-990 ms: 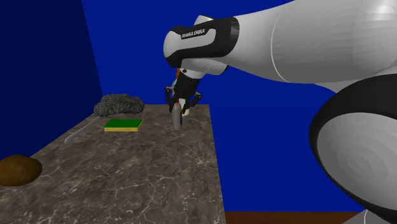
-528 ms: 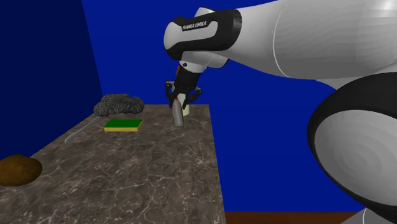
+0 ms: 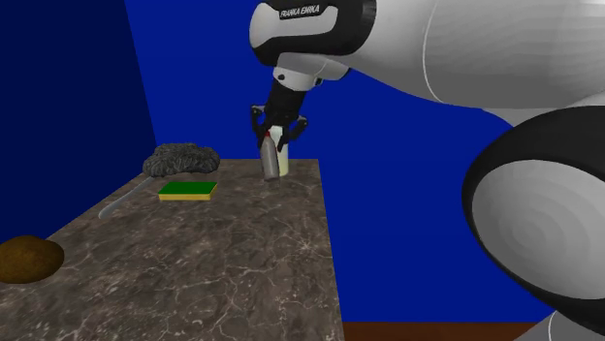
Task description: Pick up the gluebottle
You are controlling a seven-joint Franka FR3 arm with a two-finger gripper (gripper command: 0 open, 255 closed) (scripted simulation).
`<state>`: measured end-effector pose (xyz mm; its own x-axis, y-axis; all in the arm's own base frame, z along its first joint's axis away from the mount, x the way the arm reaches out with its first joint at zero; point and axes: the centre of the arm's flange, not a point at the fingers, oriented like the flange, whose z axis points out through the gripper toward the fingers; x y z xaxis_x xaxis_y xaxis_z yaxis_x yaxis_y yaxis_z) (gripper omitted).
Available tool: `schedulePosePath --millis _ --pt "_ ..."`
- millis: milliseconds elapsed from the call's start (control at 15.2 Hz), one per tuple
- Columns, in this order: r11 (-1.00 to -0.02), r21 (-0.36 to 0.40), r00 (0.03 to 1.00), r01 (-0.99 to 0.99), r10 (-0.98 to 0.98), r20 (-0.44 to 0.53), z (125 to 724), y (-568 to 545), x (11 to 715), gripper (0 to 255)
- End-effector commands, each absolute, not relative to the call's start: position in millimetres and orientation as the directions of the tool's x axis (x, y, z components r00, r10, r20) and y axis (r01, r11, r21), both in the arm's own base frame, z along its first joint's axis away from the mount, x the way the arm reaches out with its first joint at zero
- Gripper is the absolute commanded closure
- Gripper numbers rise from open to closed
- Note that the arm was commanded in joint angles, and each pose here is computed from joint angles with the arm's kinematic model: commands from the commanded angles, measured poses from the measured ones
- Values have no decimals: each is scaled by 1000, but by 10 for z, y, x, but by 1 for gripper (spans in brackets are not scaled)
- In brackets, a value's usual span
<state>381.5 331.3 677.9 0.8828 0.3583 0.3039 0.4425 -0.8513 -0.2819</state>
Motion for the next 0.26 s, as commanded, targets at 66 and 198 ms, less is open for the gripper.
schedulePosePath --millis 66,198 --pt "-851 -282 883 442 358 304 6951 3324 3818 255" --pt "-851 -282 883 442 358 304 6959 3324 3818 255"
